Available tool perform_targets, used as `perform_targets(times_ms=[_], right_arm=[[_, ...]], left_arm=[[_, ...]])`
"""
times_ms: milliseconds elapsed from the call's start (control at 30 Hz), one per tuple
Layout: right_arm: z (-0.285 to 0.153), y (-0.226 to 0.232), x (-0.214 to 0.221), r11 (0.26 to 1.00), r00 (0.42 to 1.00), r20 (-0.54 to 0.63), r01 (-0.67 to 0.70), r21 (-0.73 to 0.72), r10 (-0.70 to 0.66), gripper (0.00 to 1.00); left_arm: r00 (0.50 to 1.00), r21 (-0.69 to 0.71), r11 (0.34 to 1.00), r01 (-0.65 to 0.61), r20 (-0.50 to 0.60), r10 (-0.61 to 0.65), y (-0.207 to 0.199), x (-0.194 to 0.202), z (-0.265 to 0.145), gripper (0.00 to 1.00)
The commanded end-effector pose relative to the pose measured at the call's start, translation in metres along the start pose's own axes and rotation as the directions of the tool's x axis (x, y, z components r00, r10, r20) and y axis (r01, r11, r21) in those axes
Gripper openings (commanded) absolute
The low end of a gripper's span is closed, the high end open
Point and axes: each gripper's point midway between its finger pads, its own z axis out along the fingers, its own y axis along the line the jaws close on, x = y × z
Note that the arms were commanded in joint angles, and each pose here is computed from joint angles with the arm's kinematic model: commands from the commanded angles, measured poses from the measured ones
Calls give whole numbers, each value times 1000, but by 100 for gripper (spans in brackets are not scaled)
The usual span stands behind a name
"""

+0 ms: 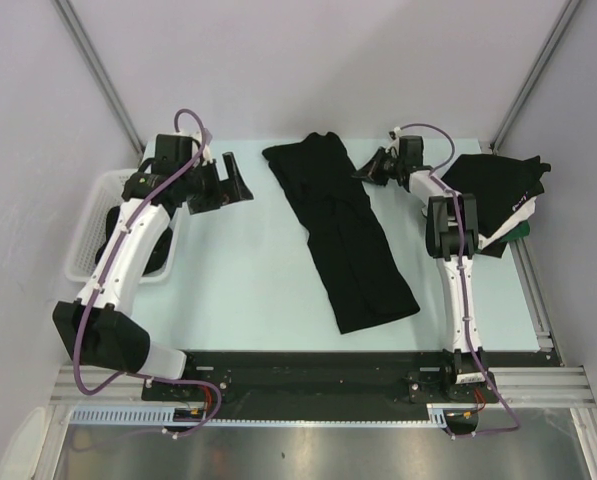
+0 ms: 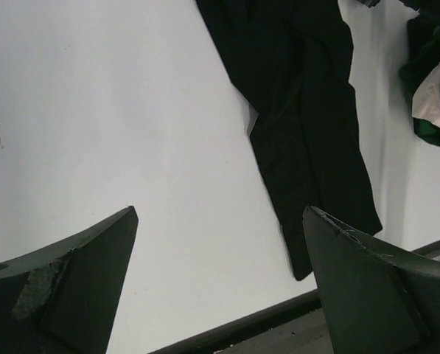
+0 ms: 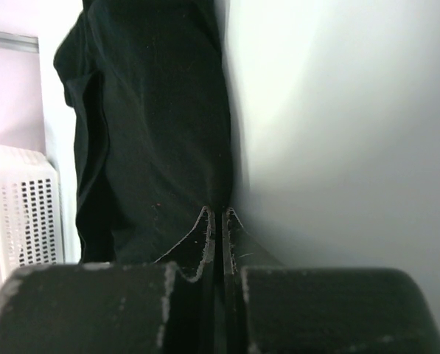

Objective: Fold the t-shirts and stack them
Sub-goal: Rotate the tshirt 90 degrees

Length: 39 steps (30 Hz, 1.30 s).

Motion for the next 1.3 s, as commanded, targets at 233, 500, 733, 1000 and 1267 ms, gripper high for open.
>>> perform_targets(times_ms=[233,500,733,1000,1267], right_arm=[[-38,-40,29,981,997,-76,17,194,-3,0],[-55,-52,10,962,995,-37,94,255,-88,0],[-49,-49,-4,967,997,-11,80,242,-79,1],[-80,10,-55,958,977,77,178,226,-199,26],[-156,112,-94,935,931,159,297,196,-329,28]], left_arm=[[997,100,994,-41,66,34,-27,-12,-8,100],[999,135,990,-47,22,44,-35,7,-4,100],[997,170,984,-62,-35,69,-46,27,0,99],[984,215,974,-67,-148,100,-67,68,34,99],[941,281,955,-94,-289,178,-100,130,48,100]])
